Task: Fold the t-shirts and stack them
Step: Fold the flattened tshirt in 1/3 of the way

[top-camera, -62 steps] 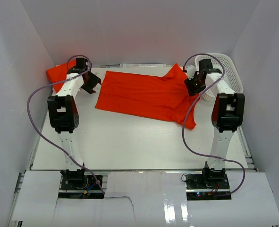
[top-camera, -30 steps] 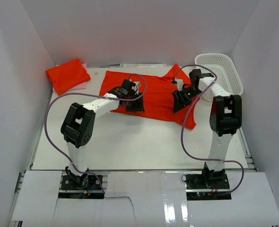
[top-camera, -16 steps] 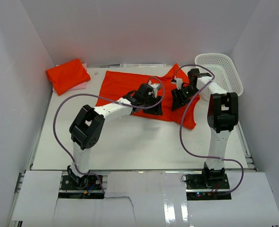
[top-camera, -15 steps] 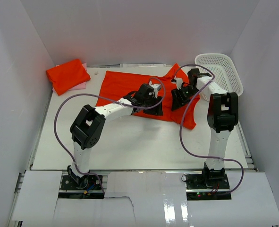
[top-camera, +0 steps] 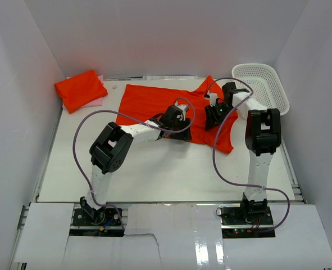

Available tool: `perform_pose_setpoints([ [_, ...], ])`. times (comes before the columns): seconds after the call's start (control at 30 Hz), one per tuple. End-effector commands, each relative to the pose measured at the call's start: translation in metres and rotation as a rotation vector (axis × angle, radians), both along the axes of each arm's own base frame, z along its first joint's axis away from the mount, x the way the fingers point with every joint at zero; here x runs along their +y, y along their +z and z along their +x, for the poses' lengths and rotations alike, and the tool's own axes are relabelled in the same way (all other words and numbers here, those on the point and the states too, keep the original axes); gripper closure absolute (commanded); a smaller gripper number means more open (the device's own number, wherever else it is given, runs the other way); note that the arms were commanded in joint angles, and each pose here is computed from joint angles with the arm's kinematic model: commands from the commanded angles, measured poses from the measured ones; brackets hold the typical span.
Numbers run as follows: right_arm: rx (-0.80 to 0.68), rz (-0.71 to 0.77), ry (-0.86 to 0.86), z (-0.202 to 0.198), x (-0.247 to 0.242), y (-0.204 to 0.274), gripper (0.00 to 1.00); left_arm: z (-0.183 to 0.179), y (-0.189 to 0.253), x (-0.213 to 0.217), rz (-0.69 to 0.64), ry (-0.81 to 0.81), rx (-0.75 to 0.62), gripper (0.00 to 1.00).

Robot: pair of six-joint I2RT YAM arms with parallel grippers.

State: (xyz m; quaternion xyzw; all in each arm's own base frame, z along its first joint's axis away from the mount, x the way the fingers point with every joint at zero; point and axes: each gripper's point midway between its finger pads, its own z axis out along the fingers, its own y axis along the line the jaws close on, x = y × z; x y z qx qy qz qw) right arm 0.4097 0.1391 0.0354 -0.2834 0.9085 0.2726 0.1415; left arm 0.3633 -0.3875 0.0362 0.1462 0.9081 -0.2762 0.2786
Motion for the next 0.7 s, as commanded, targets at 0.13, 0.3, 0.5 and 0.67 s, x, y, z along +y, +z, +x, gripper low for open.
perform_pose_setpoints([
  [0.13, -0.036, -0.014, -0.025, 0.015, 0.0, -0.002, 0.89, -0.011, -0.03, 0.019, 0.087, 0.033, 0.042, 0.39],
  [0.3, -0.049, 0.001, -0.03, 0.021, 0.003, 0.004, 0.92, -0.017, -0.033, 0.025, 0.099, 0.039, 0.055, 0.39],
  [0.5, -0.112, 0.045, -0.043, 0.045, 0.011, 0.029, 0.92, -0.028, -0.035, 0.028, 0.099, 0.038, 0.074, 0.39],
  [0.67, -0.172, 0.087, -0.044, 0.075, 0.024, 0.052, 0.92, -0.037, -0.038, 0.025, 0.106, 0.024, 0.082, 0.39],
])
